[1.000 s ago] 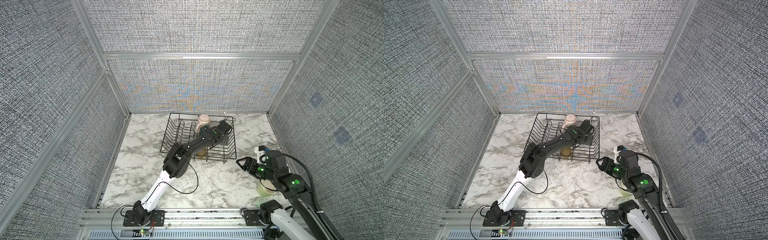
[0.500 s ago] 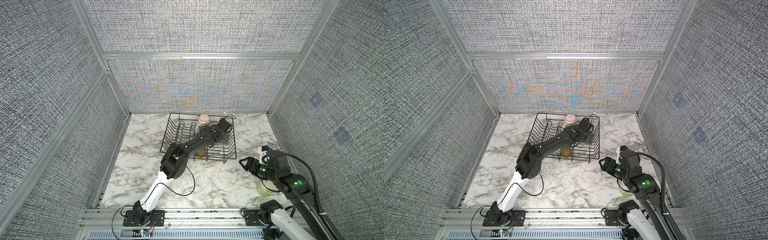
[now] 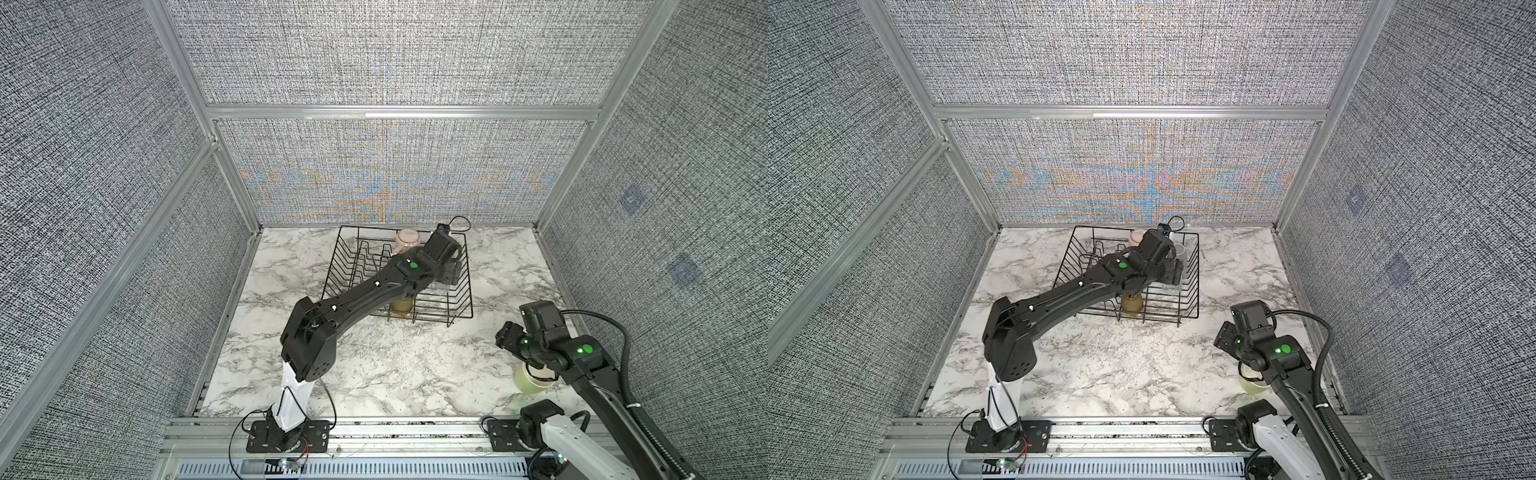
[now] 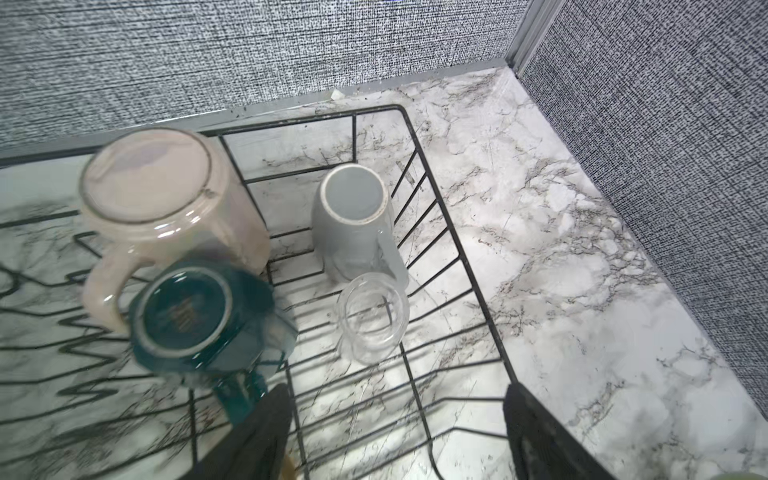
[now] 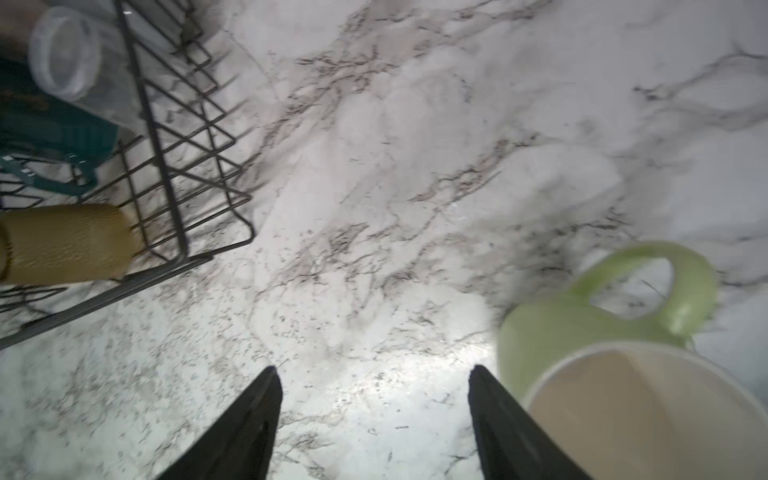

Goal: Load the cups into the dish rack
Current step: 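Lower the clear cup upside down beside the grey mug with the left gripper, then open and withdraw the left gripper while the right gripper grasps the light green mug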

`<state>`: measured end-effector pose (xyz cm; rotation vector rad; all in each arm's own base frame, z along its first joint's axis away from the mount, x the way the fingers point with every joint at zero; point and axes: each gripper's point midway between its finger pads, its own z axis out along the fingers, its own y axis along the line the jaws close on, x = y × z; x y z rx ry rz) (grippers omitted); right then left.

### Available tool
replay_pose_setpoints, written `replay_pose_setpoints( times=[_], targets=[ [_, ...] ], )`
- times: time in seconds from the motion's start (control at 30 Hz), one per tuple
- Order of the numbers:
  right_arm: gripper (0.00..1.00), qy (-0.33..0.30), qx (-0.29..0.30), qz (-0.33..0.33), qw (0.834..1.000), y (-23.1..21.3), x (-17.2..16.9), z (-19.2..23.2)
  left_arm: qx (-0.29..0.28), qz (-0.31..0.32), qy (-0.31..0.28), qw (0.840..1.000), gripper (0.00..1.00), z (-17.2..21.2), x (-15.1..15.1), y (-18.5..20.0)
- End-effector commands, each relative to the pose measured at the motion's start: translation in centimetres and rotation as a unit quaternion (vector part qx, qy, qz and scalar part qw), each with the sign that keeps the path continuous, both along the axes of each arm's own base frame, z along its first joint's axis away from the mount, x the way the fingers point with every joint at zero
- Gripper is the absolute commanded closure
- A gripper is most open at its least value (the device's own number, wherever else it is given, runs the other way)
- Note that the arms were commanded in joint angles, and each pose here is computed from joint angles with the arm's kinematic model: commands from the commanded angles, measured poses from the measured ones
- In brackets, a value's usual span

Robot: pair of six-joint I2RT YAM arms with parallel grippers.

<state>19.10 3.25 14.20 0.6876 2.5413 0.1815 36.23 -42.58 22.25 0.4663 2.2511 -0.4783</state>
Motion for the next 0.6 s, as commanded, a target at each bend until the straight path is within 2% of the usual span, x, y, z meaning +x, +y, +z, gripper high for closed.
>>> replay_pose_setpoints(
  times=[0.0, 0.2, 0.3, 0.5, 0.57],
  targets=[
    [0.28, 0.040, -0.052, -0.069, 0.995, -2.8, -1.9, -1.2, -0.011, 0.024, -0.022, 0.999, 0.19, 2.0, -0.5, 1.9],
    [0.30, 0.072, -0.081, -0.124, 0.986, -4.6, -3.5, -2.4, -0.012, 0.057, -0.043, 0.997, 0.18, 4.0, -2.1, 6.0],
    [0.30, 0.081, -0.085, -0.122, 0.986, -4.6, -3.6, -3.4, -0.016, 0.068, -0.053, 0.996, 0.18, 4.7, -2.6, 7.4],
    [0.41, 0.102, -0.066, -0.104, 0.987, -3.5, -3.5, -5.9, -0.028, 0.074, -0.056, 0.995, 0.18, 5.2, -3.4, 8.5],
    [0.50, 0.105, -0.059, -0.082, 0.989, -2.9, -3.3, -6.4, -0.031, 0.073, -0.057, 0.995, 0.18, 5.0, -3.5, 8.7]
  ],
)
